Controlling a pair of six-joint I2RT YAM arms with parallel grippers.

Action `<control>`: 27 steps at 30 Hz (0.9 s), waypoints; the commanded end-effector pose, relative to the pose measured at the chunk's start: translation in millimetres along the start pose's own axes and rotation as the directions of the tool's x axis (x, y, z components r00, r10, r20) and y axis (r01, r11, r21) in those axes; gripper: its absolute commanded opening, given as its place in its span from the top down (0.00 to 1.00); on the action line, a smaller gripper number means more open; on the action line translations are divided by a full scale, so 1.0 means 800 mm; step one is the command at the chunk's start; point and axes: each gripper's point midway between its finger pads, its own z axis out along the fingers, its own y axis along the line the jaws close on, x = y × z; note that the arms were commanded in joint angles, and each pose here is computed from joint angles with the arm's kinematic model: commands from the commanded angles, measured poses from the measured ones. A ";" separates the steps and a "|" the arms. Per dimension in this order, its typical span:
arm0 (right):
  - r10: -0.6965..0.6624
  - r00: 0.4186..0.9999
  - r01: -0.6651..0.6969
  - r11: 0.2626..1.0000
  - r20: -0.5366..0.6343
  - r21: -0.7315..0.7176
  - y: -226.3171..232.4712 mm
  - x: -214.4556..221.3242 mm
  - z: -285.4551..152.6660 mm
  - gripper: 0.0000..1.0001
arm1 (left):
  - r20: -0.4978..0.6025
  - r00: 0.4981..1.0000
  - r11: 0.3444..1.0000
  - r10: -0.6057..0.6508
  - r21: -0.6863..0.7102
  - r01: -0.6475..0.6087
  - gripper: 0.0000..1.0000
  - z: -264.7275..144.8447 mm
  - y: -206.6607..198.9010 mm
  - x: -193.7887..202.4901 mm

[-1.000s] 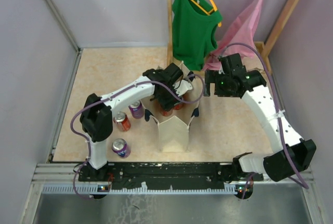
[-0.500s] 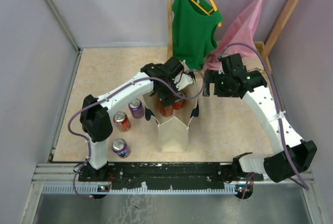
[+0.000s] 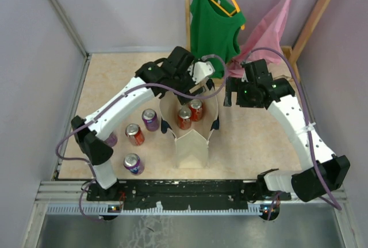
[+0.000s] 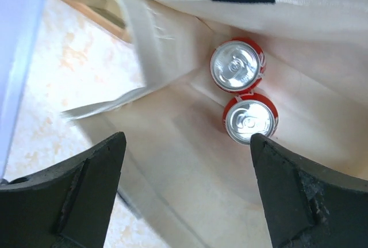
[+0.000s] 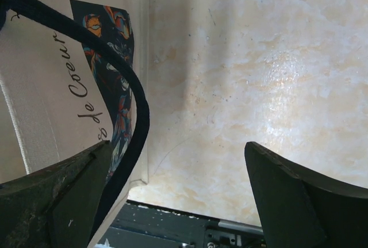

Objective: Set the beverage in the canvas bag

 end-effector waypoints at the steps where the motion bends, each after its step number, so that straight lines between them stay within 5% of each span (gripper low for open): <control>1: 0.010 0.998 -0.008 1.000 0.056 -0.027 0.012 -0.024 -0.003 0.01 | 0.218 0.973 0.983 -0.075 -0.145 0.109 0.05 -0.069 0.068 -0.049; 7: 0.024 0.998 -0.023 1.000 0.050 -0.020 0.014 -0.031 0.005 0.01 | 0.257 0.870 0.853 -0.421 -0.215 0.476 0.03 -0.104 0.212 0.051; 10: 0.028 0.999 -0.027 1.000 0.046 -0.012 0.014 -0.035 0.010 0.01 | 0.195 0.804 0.779 -0.562 -0.202 0.593 0.02 -0.099 0.228 0.121; 17: 0.019 0.999 -0.019 1.000 0.031 0.009 0.013 -0.042 0.020 0.01 | -0.088 0.703 0.707 -0.706 -0.024 0.707 0.03 -0.057 0.128 0.210; 27: 0.019 1.000 -0.019 1.000 0.019 0.009 0.013 -0.041 0.027 0.01 | -0.256 0.736 0.721 -0.627 0.166 0.672 0.00 -0.033 0.039 0.214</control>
